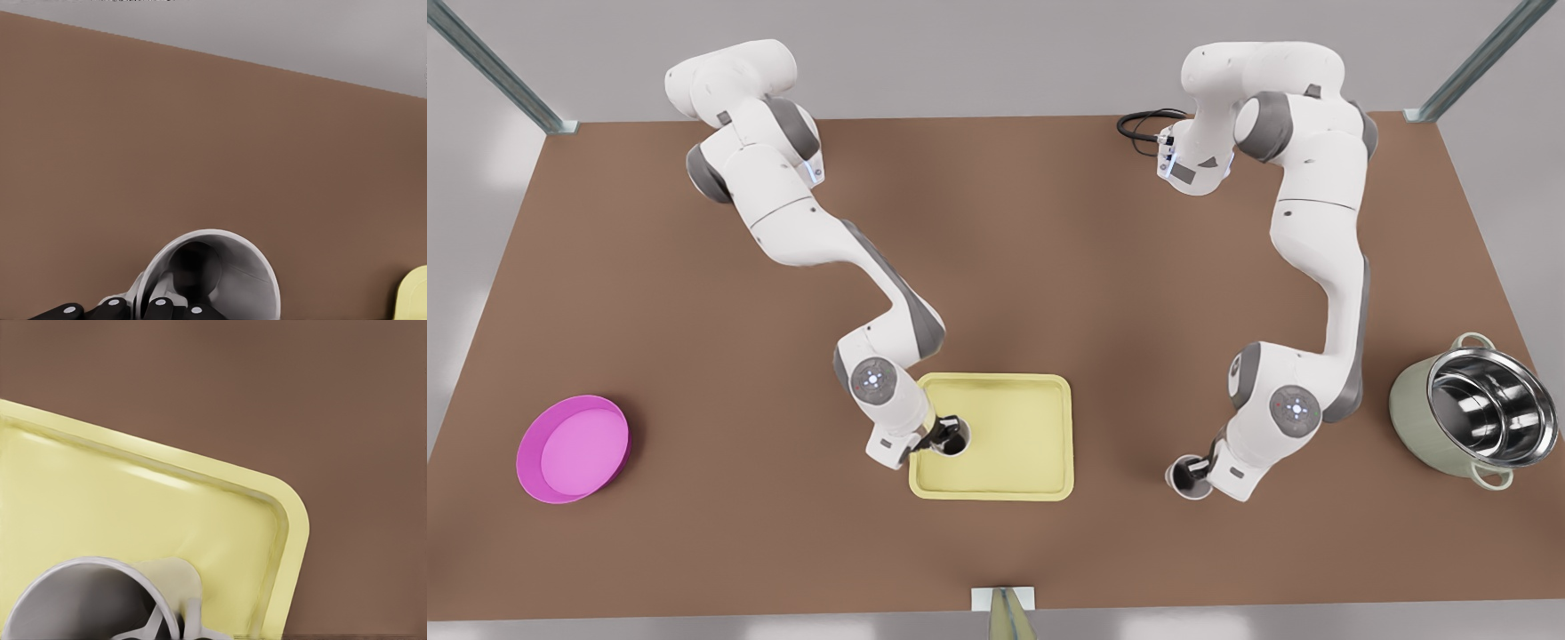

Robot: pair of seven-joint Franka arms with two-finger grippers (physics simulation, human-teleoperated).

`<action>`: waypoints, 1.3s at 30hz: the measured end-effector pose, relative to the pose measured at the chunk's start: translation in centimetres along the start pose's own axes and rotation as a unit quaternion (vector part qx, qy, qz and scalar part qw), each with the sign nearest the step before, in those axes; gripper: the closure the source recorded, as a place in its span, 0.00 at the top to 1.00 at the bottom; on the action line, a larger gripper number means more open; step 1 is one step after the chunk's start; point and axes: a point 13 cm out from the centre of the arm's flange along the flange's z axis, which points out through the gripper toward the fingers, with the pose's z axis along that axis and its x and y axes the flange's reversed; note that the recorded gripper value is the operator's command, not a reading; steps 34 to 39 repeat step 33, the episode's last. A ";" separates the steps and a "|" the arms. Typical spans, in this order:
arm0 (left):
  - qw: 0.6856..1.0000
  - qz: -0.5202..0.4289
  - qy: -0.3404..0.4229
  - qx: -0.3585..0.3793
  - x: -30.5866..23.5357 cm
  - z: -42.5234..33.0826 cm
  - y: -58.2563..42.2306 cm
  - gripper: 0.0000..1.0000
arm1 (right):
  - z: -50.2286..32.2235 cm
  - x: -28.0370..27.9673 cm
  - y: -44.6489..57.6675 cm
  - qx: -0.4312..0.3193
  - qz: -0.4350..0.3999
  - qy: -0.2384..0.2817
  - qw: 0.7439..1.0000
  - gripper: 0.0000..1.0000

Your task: Use the left arm to pick up the white IKEA cup from the tray and place it on the middle-left position; use the right arm to pick up the white IKEA cup from the tray and place it on the middle-right position

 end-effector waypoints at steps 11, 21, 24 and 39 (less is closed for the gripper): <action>0.996 0.074 -0.026 0.036 -1.0 1.6 -1.2 1.00 | -3.9 7.2 -13.9 0.036 0.065 0.047 0.996 0.28; 0.988 0.151 -0.008 -0.022 2.1 -23.9 0.1 1.00 | -5.3 6.9 -16.5 0.036 0.064 0.020 0.997 1.00; 0.990 0.137 0.028 -0.030 4.5 -26.4 3.8 1.00 | -12.1 4.0 -18.0 0.045 0.069 -0.016 0.996 1.00; 0.991 0.117 0.050 -0.030 10.3 -29.4 9.6 1.00 | -35.5 14.0 -29.3 0.090 0.146 0.019 0.985 1.00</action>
